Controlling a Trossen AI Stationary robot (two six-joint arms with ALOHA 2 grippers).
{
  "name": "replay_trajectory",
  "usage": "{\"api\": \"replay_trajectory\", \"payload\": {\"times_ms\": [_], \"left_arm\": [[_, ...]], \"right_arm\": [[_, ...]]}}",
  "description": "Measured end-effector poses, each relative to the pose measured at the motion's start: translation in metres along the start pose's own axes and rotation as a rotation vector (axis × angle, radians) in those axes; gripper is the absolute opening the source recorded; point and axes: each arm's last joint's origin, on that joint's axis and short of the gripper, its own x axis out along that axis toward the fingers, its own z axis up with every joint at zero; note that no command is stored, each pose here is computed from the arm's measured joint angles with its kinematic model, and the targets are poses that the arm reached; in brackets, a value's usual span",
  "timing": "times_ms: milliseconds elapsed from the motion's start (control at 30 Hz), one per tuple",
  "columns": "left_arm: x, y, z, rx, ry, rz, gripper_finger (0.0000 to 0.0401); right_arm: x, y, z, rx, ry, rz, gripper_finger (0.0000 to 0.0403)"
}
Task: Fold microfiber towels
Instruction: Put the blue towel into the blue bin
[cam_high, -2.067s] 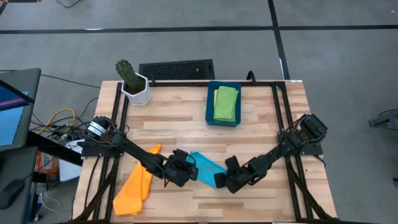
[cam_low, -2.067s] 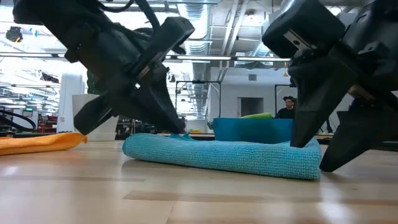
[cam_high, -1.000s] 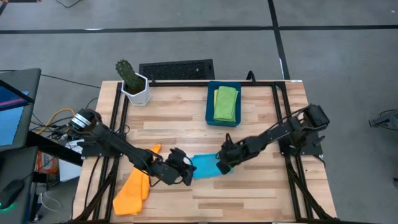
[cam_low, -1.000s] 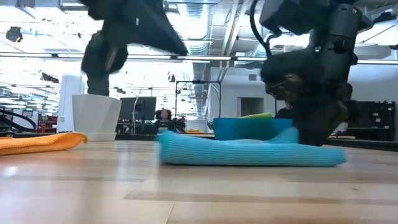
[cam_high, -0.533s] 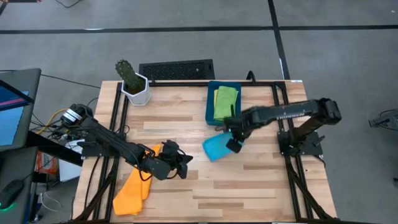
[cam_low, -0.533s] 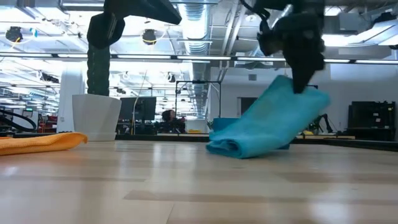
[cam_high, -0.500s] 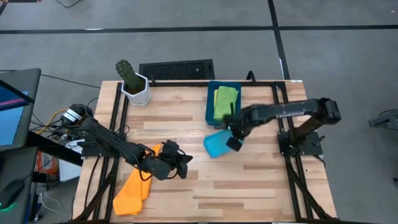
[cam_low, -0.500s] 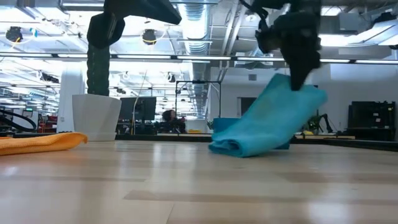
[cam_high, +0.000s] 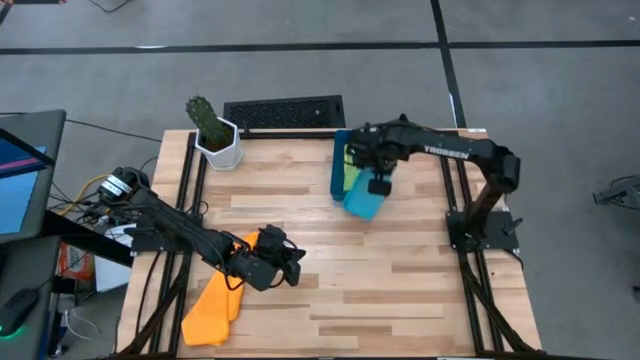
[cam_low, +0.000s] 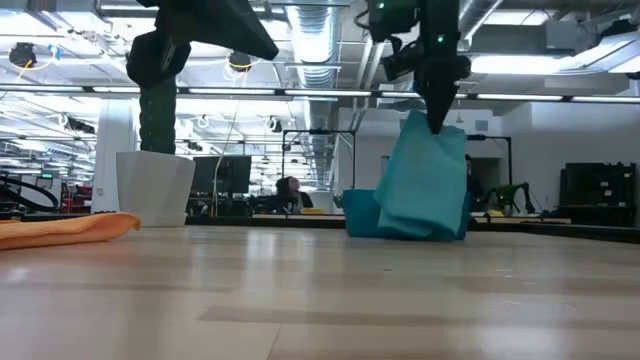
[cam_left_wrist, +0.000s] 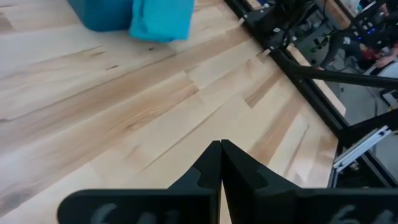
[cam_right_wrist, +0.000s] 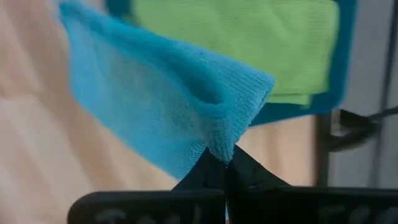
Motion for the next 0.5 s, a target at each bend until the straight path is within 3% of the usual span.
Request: {"api": "replay_trajectory", "payload": {"times_ms": [267,500], "left_arm": [[0.0,0.003,-0.001,0.0,0.006,0.022,0.0],[0.0,0.005,-0.001,0.012,0.007,0.044,0.0]], "right_arm": [[0.019,-0.043,0.021,-0.081,0.033,-0.117,0.0009],[0.062,-0.067,0.032,-0.11,0.108,-0.101,0.0009]]}}
